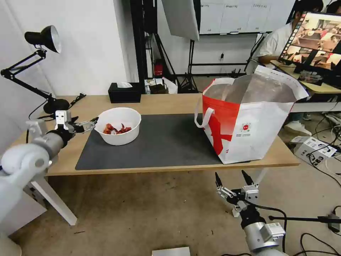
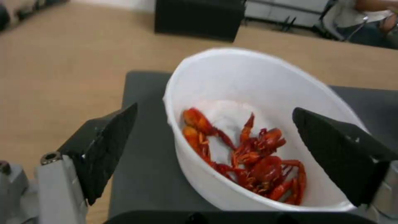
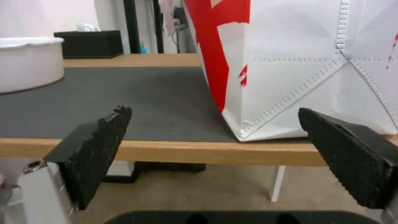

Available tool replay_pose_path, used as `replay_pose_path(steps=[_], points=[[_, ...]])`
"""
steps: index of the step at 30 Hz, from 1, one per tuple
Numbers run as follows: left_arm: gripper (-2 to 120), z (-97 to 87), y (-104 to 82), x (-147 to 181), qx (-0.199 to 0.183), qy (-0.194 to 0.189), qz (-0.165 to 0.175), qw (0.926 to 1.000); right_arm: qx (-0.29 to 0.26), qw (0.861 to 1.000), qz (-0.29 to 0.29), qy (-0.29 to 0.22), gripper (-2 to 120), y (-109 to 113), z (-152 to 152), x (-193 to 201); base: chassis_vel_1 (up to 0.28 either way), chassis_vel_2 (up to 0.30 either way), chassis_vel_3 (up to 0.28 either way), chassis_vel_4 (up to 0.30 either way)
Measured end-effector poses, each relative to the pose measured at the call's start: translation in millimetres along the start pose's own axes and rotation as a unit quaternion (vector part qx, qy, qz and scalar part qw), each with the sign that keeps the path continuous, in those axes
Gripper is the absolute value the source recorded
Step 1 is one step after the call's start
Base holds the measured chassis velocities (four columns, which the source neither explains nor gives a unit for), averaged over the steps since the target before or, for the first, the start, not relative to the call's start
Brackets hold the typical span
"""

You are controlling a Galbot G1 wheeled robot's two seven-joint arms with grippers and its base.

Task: Pick up the trash from the table and place it into the takeout bag.

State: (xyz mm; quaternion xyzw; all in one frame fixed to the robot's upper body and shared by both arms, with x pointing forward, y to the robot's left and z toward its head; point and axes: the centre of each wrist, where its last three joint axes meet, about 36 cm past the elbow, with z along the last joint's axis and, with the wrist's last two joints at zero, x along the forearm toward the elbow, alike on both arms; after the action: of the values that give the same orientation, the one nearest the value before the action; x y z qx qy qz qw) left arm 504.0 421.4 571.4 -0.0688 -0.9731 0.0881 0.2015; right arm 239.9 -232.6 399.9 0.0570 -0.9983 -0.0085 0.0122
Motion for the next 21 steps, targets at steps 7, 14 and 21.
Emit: replay_pose_path(steps=[7,14,21], points=[[100,-19.1,2.6,-38.6,0.102,0.093,-0.047,0.9893,0.000,1.000,0.000,0.000,100,0.0,0.0,0.0,0.000,0.000,0.000,0.000],[100,-20.3,0.9,-60.7,0.130,0.118,-0.068,0.9821,0.000,1.000,0.000,0.000,100,0.0,0.0,0.0,0.000,0.000,0.000,0.000],[100,-20.3,-4.1,-77.9,0.138,0.134,-0.109,0.9751,0.000,1.000,0.000,0.000,100,0.0,0.0,0.0,0.000,0.000,0.000,0.000]])
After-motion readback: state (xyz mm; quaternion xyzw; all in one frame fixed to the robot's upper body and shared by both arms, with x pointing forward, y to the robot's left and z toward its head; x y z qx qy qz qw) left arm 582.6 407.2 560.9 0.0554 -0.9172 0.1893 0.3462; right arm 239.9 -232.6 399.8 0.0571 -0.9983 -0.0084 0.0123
